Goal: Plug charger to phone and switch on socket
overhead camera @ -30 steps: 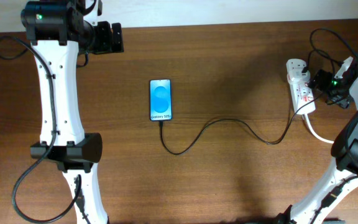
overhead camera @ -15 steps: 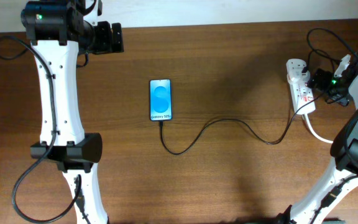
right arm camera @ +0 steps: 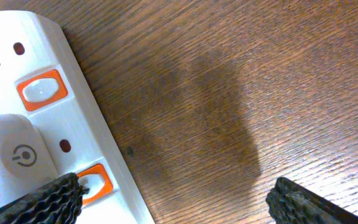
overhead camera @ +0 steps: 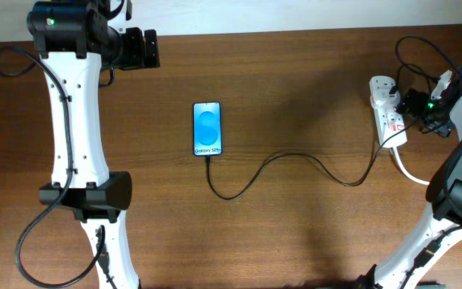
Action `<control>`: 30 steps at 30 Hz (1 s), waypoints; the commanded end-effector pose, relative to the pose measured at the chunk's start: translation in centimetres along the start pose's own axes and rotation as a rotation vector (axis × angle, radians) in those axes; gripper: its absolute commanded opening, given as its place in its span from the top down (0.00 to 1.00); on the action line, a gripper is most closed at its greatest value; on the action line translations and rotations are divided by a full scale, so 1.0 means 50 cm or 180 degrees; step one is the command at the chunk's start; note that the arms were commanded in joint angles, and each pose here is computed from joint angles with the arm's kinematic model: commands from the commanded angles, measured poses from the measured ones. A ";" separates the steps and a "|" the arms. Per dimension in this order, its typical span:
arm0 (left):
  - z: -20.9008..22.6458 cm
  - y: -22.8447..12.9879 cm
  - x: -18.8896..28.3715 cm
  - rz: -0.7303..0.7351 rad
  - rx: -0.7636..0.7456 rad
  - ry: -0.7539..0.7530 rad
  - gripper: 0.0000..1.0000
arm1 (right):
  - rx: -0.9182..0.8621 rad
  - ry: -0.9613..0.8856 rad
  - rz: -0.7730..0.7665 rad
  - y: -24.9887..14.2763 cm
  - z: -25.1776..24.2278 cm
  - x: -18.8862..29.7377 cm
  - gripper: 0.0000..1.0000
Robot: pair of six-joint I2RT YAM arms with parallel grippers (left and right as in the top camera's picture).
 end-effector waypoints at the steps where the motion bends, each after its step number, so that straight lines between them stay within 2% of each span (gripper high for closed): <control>1: -0.001 0.001 0.003 -0.0016 -0.0012 0.0017 0.01 | 0.0268 0.0317 0.0391 -0.062 0.078 -0.053 0.00; 18: -0.001 0.001 0.003 -0.0016 -0.0012 0.0017 0.01 | 0.0344 0.0341 0.0500 -0.079 0.105 -0.056 0.00; 22: -0.001 0.001 0.003 -0.0016 -0.0012 0.0017 0.01 | 0.0199 0.0247 0.0360 -0.053 0.085 -0.048 0.01; 24: -0.001 0.001 0.003 -0.0016 -0.0012 0.0017 0.01 | 0.0066 0.0187 0.0261 -0.025 0.061 -0.027 0.02; 27: -0.001 0.001 0.003 -0.0016 -0.0012 0.0017 0.01 | -0.0247 0.0113 -0.0019 0.049 -0.008 0.068 0.02; 30: -0.001 0.001 0.003 -0.0016 -0.0012 0.0017 0.01 | -0.0426 0.0044 -0.0148 0.086 -0.056 0.158 0.02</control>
Point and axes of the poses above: each gripper's point midway between its finger pads, its own x axis back along the fingers, its own z axis along the line the jaws close on, y = z × x, the point moved 6 cm from there along x, back along the fingers, and after that the axes turned 3 degrees about -x, right-handed, at the moved point
